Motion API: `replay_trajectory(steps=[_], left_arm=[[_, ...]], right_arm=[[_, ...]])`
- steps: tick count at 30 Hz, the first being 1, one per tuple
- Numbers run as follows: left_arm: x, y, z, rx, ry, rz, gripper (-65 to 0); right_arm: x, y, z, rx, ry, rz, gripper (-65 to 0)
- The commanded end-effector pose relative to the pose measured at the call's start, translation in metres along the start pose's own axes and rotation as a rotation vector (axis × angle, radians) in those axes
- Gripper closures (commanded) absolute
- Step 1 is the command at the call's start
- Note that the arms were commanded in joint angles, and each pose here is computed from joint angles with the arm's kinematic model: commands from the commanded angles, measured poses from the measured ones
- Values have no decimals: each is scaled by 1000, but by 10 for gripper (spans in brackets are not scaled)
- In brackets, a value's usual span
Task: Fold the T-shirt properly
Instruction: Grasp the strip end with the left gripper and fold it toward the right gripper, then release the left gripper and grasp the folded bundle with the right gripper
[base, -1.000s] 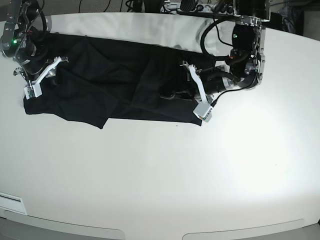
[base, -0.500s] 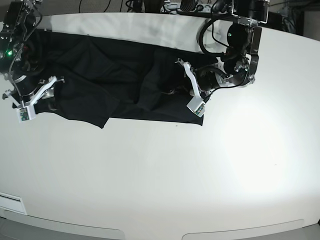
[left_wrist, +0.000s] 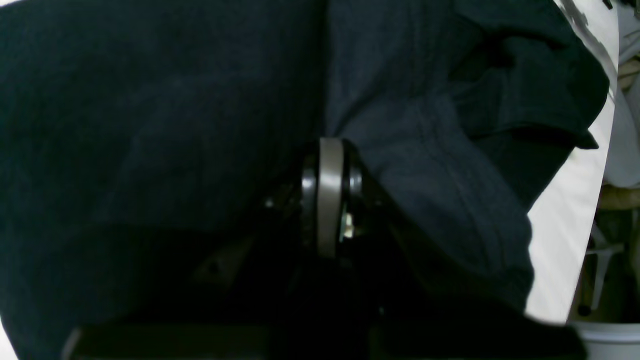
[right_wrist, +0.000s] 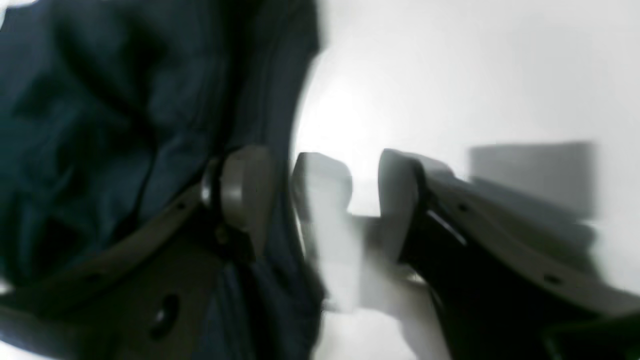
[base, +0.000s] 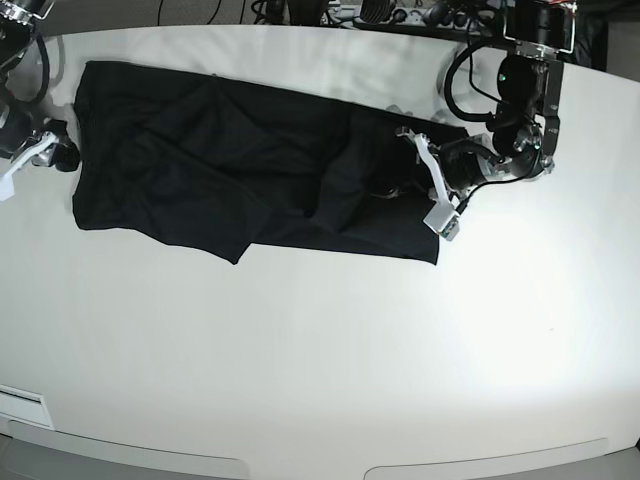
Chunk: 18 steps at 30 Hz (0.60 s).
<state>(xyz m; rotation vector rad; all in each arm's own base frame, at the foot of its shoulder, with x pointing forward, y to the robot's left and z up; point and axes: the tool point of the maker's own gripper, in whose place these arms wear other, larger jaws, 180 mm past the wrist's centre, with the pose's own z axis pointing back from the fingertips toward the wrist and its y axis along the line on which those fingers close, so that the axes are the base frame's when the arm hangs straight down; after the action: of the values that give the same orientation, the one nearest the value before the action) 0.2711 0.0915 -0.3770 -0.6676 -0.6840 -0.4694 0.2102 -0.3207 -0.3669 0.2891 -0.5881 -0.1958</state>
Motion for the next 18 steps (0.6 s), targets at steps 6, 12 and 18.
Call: replay_trajectory(steps=[6, 12, 18], left_arm=[[-3, 9, 6, 36, 32, 0, 0], [-3, 9, 6, 36, 33, 0, 0], [-3, 9, 6, 36, 32, 0, 0]], right_arm=[[-31, 13, -21, 124, 114, 33, -367], [-65, 58, -40, 278, 239, 135, -366], [-74, 98, -39, 460, 264, 134, -366]])
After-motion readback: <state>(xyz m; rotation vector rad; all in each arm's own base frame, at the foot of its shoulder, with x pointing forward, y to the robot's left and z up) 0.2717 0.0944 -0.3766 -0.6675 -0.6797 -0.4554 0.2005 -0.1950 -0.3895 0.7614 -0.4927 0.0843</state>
